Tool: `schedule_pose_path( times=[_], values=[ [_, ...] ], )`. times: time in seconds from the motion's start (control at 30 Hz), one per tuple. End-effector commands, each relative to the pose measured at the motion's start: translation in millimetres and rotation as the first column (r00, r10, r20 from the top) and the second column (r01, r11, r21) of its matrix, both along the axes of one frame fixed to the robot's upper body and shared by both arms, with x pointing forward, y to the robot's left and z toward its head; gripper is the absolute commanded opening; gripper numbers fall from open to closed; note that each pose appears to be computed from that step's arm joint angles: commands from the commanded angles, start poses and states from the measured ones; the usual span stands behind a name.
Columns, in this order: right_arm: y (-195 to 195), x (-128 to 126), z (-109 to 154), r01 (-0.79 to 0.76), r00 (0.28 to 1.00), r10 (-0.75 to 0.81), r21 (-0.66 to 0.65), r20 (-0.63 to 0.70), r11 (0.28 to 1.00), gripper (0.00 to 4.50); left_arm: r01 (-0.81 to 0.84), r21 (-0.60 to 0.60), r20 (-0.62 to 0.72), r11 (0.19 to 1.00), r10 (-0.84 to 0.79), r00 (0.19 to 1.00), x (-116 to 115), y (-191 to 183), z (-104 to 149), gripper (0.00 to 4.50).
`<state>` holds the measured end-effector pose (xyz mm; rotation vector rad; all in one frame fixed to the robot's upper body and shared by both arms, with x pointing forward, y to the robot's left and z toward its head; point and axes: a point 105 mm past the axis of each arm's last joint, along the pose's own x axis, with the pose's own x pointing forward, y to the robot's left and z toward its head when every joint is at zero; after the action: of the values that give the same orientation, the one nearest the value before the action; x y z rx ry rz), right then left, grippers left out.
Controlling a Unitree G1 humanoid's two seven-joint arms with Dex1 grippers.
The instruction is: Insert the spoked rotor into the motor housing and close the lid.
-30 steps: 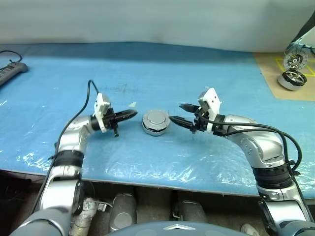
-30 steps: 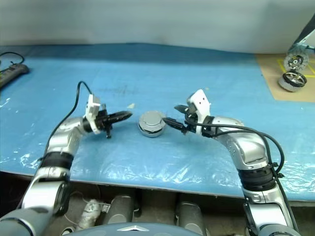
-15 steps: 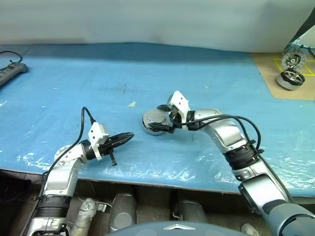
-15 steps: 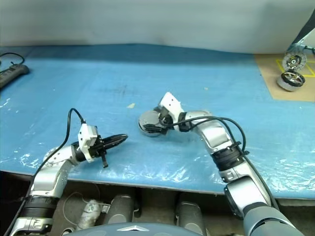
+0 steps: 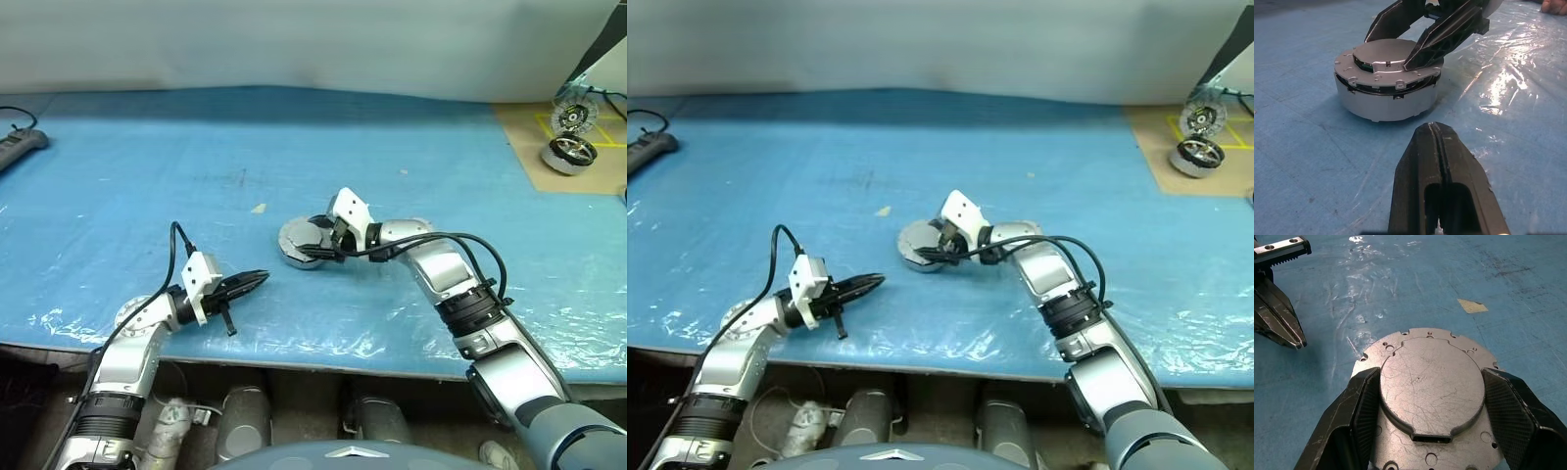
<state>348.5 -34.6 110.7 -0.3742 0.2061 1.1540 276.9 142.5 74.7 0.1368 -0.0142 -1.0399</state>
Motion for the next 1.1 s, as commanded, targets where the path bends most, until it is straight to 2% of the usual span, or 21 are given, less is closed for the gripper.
schedule_pose_path(
  times=[0.03,0.2,0.43,0.6,0.77,0.9,1.0,1.1],
  values=[
    [11.1,5.0,18.2,-0.005,0.999,0.003,0.041,0.047,0.999,2.92,0.009,0.005,0.04,1.0,-0.009,0.999,3.5,-1.4,7.3,0.0],
    [18.8,7.9,18.7,0.0,0.998,-0.002,0.038,0.055,0.999,2.92,0.015,0.007,0.041,1.0,-0.015,0.999,4.4,-3.0,6.7,0.0],
    [11.4,9.6,-6.8,0.02,0.999,-0.018,-0.041,0.045,0.999,2.92,0.021,0.009,0.043,1.0,-0.021,0.999,4.8,-5.1,7.6,0.0],
    [5.6,15.2,4.6,0.033,0.998,-0.032,-0.01,0.049,0.999,2.92,0.027,0.018,0.036,0.999,-0.028,0.999,3.8,-4.6,6.5,0.0],
    [5.7,17.5,1.5,0.036,0.999,-0.035,-0.015,0.04,0.999,2.92,0.036,0.016,0.039,0.999,-0.036,0.999,4.8,-7.9,8.0,0.0],
    [6.9,12.4,-6.3,0.035,0.998,-0.033,0.034,-0.052,0.999,2.92,0.038,0.026,0.019,0.999,-0.039,0.999,3.9,-0.7,-8.3,0.0],
    [3.6,12.6,-16.5,0.055,0.997,-0.054,0.007,-0.061,0.998,2.92,0.034,0.028,0.01,0.999,-0.034,0.999,3.9,5.6,-18.3,0.0],
    [4.3,15.9,-14.0,0.078,0.995,-0.077,0.022,-0.057,0.997,2.92,0.036,0.027,0.011,0.999,-0.036,0.999,4.1,7.9,-23.0,0.0]
  ],
)
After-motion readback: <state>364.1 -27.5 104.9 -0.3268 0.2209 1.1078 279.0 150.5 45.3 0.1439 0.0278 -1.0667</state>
